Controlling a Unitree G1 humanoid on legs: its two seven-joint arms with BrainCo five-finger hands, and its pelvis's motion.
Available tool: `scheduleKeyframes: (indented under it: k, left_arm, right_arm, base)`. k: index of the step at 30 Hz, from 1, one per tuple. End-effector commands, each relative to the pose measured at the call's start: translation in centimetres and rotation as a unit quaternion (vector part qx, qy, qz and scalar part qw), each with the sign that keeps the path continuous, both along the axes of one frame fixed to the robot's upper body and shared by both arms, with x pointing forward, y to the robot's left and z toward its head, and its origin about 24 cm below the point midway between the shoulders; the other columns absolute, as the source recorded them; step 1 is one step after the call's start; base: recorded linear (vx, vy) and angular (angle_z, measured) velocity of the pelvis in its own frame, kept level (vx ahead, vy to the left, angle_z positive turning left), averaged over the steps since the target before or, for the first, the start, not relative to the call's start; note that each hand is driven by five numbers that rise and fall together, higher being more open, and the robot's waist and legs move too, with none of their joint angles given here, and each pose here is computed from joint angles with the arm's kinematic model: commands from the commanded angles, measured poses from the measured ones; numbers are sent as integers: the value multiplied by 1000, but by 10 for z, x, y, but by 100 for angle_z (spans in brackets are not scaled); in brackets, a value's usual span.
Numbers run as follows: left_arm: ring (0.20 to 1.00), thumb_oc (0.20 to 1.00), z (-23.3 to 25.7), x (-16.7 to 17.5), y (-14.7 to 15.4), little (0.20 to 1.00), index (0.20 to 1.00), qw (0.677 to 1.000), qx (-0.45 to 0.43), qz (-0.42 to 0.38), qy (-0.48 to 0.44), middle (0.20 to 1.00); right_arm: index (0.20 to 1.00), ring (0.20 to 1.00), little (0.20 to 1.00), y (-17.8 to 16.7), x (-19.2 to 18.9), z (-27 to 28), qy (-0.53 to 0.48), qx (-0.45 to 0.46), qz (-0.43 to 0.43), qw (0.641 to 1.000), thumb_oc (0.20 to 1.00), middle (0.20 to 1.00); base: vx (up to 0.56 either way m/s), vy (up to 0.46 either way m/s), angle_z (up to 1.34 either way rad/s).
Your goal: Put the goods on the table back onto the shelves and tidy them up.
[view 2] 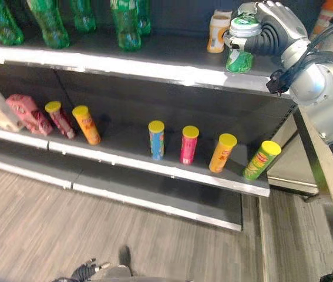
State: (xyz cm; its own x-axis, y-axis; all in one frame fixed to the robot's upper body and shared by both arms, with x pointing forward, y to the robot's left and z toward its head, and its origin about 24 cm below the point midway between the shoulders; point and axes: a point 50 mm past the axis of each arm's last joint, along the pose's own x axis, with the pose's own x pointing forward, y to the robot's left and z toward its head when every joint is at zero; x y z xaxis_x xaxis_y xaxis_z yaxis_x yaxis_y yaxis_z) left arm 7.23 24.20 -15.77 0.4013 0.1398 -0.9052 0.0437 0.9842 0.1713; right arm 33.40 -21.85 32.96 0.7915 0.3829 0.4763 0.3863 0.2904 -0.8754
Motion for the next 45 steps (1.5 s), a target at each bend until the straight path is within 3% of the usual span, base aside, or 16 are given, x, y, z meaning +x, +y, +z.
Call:
scheduleKeyframes:
  k: [1,12,26,45]
  left_arm:
    - [1000,1000,12,41,5,1000,1000,997,18,-17,-67,1000]
    - [1000,1000,22,56,22,1000,1000,995,46,-22,-88,1000]
    - [1000,1000,11,36,1,1000,1000,998,10,-25,-63,1000]
    - [1000,1000,8,32,-3,1000,1000,998,2,-26,-54,1000]
  right_arm:
    - [200,200,200,2,-11,38,-71,17,6,997,200,200]
    - [200,200,200,8,-6,43,-63,10,2,998,200,200]
    - [200,200,200,0,5,16,-7,10,-11,1000,200,200]
    - [200,200,200,-17,18,-13,53,-9,-58,997,200,200]
  base:
    - [147,197,-35]
    - [68,82,-11]
    - [59,-58,6]
    - [6,-22,0]
